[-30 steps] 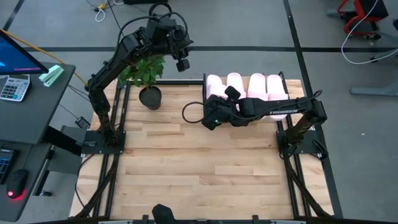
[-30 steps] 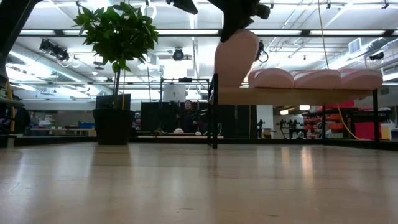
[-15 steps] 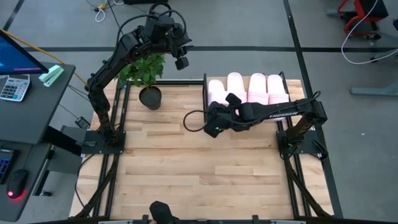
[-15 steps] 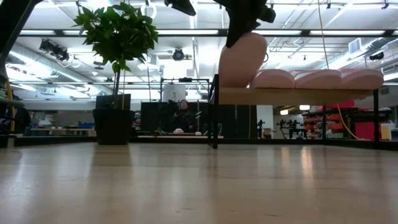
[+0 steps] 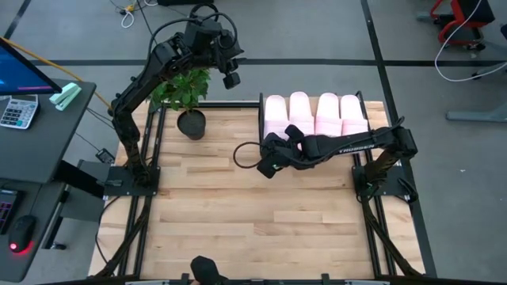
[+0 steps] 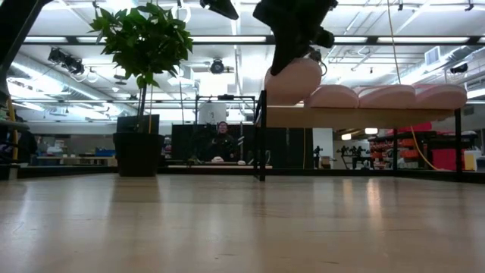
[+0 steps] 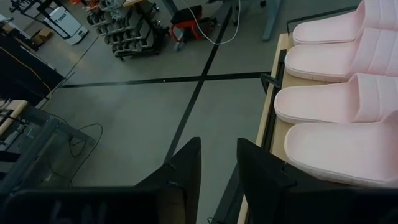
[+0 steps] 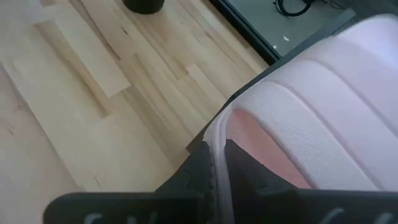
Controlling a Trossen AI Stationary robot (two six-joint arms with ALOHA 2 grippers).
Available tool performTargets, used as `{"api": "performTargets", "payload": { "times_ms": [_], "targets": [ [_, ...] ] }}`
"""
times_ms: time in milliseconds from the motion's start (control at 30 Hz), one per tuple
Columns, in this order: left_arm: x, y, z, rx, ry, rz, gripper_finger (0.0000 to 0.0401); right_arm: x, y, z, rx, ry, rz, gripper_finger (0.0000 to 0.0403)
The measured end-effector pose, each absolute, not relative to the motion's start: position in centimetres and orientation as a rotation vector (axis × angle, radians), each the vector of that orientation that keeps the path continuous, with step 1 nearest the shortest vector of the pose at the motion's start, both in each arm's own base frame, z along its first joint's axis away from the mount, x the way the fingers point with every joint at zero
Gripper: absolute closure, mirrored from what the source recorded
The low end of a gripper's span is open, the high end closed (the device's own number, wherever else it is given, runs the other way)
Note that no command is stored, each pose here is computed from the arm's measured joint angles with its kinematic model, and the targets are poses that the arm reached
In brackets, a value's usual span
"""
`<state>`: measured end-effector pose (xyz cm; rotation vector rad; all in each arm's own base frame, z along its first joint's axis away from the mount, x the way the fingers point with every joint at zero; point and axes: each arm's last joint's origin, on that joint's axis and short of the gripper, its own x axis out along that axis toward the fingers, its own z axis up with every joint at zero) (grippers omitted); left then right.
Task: Pick and place slides into the shelf
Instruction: Put the pink slide on the shelf
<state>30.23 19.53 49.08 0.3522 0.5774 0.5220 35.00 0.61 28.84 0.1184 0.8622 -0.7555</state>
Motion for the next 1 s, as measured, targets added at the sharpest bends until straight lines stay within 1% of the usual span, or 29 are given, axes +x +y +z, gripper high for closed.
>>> {"api": "performTargets", "payload": {
  "times_ms": [167,567,1000],
  "targets": [
    [30.22,19.52,49.05,0.351,0.580,0.521,0.0296,34.87,0.61,28.18,0.120,0.871,-0.759,0.0375],
    [30.21,19.51,49.03,0.350,0.583,0.520,0.0294,34.78,0.55,28.10,0.109,0.893,-0.752,0.0375],
    [30.21,19.51,49.03,0.352,0.583,0.520,0.0294,34.34,0.65,28.47,0.074,0.961,-0.666,0.0375]
  ]
}}
